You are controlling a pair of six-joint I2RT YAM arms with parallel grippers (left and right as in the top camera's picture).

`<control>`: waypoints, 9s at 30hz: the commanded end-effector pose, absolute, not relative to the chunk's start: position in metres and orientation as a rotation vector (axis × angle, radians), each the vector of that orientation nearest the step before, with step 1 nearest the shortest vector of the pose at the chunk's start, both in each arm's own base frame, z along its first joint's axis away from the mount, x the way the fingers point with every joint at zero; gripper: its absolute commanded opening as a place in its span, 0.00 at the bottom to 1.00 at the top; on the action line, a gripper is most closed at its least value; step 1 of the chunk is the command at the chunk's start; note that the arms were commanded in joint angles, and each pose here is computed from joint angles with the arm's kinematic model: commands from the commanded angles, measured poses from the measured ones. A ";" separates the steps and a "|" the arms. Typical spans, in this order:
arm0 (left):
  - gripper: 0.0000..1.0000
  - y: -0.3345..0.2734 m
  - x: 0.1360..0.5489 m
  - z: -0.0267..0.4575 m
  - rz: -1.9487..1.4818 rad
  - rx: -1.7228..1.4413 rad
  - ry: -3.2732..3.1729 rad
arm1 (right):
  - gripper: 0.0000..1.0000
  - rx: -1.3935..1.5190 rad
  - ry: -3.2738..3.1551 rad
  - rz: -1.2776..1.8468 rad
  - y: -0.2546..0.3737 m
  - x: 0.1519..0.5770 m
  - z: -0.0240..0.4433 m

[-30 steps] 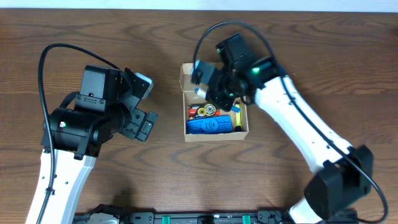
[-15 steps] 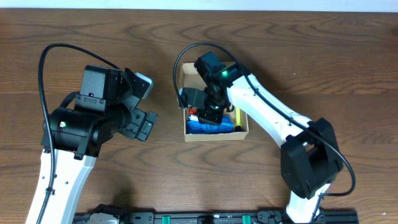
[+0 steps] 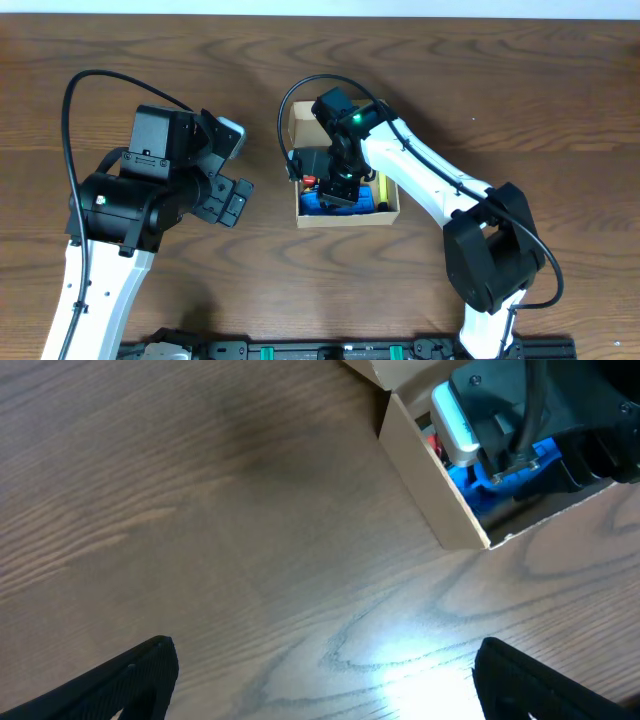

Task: Pack container
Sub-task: 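Carry the blue marker into the box and release it, then withdraw the right gripper and move it over the black marker, then lower the right gripper and grasp the black whiteboard marker, then carry the black marker into the box and release it, then raise both grippers to the box's lid flaps on either side, then push the lid flaps upward with both grippers toward closing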

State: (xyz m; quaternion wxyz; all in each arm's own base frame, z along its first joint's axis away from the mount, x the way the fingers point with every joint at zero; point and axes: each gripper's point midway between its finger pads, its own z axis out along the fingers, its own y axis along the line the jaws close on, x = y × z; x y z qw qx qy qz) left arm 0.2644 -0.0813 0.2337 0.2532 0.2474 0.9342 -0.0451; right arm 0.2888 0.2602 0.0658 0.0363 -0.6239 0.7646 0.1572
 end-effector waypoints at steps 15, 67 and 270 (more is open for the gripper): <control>0.95 -0.080 0.265 0.238 -0.113 0.680 2.526 | 0.46 -1.442 2.267 0.391 0.237 0.352 0.204; 0.95 -0.080 0.265 0.238 -0.113 0.680 2.526 | 0.52 -0.439 2.743 0.074 0.034 0.357 -0.004; 0.06 -0.202 0.443 0.191 -1.400 0.302 2.268 | 0.01 -0.288 2.289 1.269 0.169 0.476 0.155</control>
